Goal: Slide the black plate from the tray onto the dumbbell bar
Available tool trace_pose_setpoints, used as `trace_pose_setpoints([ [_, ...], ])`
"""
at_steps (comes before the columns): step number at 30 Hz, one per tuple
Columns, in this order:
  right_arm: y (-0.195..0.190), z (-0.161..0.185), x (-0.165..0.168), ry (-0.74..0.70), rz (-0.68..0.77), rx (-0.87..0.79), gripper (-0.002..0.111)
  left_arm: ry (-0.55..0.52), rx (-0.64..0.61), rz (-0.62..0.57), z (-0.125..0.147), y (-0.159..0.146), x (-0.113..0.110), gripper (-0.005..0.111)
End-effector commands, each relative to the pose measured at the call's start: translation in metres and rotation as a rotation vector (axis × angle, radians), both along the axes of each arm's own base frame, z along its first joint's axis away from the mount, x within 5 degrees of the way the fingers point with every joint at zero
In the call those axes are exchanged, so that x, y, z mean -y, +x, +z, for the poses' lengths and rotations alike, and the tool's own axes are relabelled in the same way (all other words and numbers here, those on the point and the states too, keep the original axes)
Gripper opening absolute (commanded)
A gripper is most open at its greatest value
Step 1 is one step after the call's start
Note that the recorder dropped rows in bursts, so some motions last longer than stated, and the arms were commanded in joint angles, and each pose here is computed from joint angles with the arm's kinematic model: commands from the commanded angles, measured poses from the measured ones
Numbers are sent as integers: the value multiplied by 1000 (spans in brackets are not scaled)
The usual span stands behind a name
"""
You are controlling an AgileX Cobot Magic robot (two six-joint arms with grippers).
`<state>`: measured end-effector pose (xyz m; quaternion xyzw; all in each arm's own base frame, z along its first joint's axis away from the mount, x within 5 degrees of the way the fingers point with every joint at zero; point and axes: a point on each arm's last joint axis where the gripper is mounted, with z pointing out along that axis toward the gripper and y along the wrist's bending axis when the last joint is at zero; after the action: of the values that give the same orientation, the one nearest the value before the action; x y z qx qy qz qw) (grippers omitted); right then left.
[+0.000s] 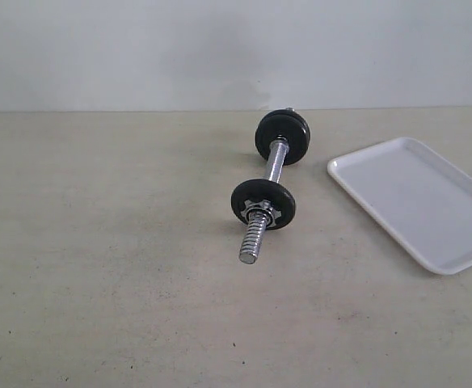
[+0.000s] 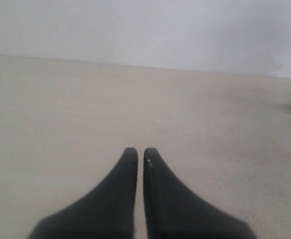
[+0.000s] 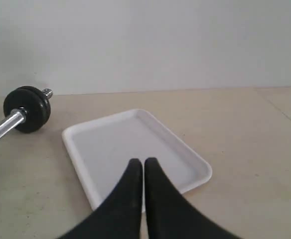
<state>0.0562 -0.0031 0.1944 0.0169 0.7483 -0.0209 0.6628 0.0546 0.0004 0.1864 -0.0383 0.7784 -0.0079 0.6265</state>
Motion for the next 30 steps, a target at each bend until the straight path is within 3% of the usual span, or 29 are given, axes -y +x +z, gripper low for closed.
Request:
trace_pose_setpoints([
  [1, -1, -2, 2, 2, -38, -21, 0, 12, 0, 2, -1, 0, 0, 4],
  [5, -3, -11, 2, 9, -46, -122, 0, 12, 0, 2, -1, 0, 0, 4],
  [30, -2, -11, -2, -5, 35, -123, 0, 13, 3, 2, 0, 0, 0, 4],
])
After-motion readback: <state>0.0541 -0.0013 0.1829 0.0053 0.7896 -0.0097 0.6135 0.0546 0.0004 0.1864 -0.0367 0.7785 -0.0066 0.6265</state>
